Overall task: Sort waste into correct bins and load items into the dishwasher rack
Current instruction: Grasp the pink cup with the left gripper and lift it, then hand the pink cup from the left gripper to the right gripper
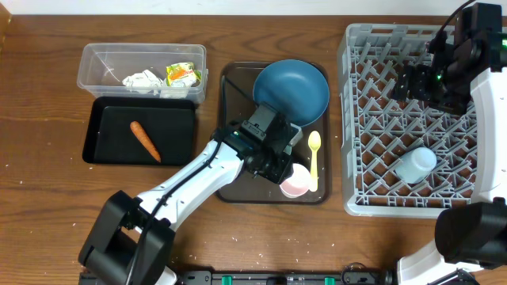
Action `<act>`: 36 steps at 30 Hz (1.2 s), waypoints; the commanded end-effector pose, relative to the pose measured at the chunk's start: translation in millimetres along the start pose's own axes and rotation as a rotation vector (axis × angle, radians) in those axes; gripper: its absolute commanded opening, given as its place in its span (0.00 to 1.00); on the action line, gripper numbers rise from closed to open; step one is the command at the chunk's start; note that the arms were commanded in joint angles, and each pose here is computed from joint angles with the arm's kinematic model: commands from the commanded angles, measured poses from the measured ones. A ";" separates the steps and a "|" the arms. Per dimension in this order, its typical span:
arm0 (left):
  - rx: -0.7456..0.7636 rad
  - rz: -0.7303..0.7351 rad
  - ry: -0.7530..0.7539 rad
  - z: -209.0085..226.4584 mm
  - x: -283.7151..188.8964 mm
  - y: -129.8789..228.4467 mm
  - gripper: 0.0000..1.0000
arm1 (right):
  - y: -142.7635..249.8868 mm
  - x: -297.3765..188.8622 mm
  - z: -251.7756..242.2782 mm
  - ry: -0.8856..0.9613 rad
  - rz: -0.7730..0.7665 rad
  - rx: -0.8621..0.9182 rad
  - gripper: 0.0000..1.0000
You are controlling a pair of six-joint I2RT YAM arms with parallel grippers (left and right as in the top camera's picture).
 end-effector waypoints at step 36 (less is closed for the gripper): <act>-0.375 -0.380 0.738 69.8 -177.6 -52.9 0.06 | 0.2 -35.6 141.0 -1.050 -0.238 -0.538 0.94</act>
Point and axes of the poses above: each gripper's point midway between its finger pads, its own x axis out along the fingers, its own z axis along the line the jaws close on, y = z × x, the point moved 5 cm from there along -x, back along the fingers, and after that the axes turned 4 degrees about -x, right-handed, at the moved point
